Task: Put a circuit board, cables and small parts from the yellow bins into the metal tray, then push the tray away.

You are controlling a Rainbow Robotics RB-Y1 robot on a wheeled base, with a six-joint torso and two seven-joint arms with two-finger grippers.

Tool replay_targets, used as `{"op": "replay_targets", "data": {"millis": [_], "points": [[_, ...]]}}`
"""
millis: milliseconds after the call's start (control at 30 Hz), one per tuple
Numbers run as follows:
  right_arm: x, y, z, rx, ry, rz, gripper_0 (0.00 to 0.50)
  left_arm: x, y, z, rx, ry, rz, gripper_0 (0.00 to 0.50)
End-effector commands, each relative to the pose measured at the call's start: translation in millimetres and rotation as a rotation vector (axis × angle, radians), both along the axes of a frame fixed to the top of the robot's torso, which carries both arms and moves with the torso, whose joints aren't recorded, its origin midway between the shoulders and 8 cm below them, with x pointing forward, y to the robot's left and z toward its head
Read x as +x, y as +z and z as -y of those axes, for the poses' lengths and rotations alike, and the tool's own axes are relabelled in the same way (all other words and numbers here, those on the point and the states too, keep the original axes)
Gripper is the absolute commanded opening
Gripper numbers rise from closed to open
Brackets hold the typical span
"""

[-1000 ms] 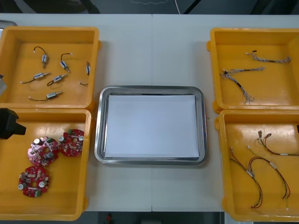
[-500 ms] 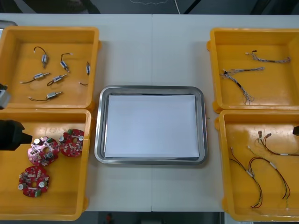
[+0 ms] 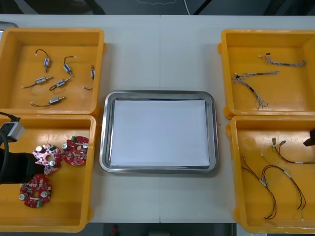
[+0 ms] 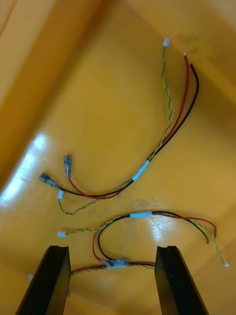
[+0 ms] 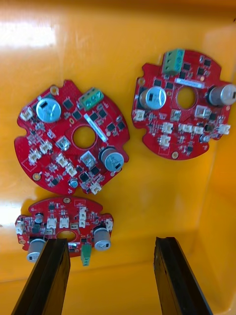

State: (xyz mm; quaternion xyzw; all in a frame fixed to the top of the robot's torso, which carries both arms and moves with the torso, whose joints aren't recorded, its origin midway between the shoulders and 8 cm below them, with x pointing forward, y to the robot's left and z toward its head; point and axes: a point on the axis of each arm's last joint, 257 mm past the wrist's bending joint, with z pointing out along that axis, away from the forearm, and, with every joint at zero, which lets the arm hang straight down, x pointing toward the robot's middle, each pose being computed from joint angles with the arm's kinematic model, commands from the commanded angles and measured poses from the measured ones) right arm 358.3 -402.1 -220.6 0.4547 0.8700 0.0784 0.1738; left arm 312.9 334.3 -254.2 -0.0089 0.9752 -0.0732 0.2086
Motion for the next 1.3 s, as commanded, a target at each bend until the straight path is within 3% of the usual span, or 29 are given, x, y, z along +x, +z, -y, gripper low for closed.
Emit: {"op": "replay_targets", "data": {"millis": [33, 467, 800, 1300], "points": [[5, -6, 12, 0.051, -0.142, 0.023, 0.5, -16, -17, 10, 0.014, -0.055, 0.001, 0.5], [28, -35, 12, 0.158, -0.396, 0.055, 0.5, -24, -52, 12, 0.076, -0.054, 0.018, 0.5], [30, -70, 5, 0.209, -0.468, 0.018, 0.5, -33, -71, 25, 0.056, -0.056, 0.007, 0.5], [23, -93, -4, 0.225, -0.5, -0.002, 0.5, -35, -91, 26, 0.046, -0.046, 0.011, 0.5]]}}
